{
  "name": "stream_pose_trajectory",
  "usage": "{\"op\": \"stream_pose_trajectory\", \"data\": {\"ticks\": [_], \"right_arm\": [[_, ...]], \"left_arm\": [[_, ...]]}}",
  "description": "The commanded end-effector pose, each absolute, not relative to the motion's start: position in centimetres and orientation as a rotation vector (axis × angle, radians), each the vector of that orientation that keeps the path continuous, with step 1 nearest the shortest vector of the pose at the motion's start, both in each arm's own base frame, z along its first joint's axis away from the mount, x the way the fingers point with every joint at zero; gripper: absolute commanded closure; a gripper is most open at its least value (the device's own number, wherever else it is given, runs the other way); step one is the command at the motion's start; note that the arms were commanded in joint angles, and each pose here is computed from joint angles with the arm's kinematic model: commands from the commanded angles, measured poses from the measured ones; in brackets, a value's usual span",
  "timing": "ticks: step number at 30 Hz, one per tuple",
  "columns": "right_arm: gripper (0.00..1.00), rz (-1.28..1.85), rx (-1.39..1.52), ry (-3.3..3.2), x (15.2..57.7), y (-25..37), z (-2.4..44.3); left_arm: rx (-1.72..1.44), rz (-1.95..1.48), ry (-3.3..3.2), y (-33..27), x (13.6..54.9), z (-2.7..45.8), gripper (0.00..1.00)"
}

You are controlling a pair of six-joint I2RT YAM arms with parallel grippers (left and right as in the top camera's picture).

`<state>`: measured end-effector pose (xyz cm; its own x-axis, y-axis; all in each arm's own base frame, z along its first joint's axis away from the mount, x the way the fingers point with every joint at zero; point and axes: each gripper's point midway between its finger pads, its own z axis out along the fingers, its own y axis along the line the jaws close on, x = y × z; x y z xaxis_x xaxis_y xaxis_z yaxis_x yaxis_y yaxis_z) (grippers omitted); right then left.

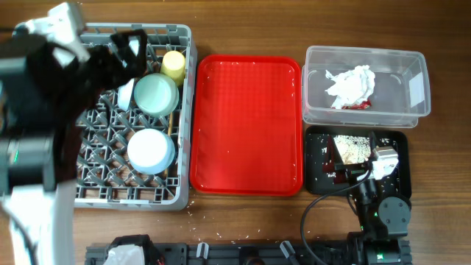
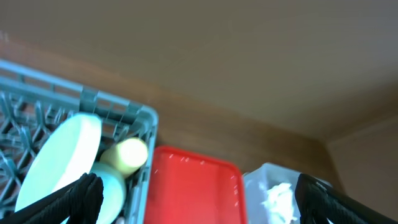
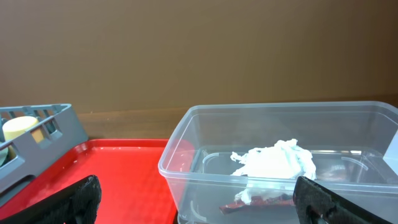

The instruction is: Sort waste into correct bins and load items into the dishwasher rack

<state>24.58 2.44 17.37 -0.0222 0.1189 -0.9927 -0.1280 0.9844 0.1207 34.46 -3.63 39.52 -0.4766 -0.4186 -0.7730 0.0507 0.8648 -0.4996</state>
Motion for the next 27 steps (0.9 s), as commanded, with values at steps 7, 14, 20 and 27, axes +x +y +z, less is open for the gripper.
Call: {"op": "stream_pose_trajectory", "data": {"ticks": [7, 14, 20, 27], "right_arm": [[0.0, 0.194, 0.022, 1.574, 24.6, 2.1, 17.5], [0.0, 0.194, 0.022, 1.574, 24.6, 2.1, 17.5], [0.0, 0.193, 0.021, 1.574, 24.6, 2.1, 17.5], [0.0, 0.194, 0.022, 1.574, 24.6, 2.1, 17.5]], "left_arm": [[-0.117, -0.565, 1.605, -4.8, 19.2, 49.1, 0.0], [-0.217, -0.546, 1.776, -4.4, 15.2, 35.3, 0.0], [-0.155, -0.506, 1.547, -3.5, 18.5, 29.9, 0.0], [-0.092, -0.421, 1.1, -1.8, 20.4, 32.8, 0.0]]}}
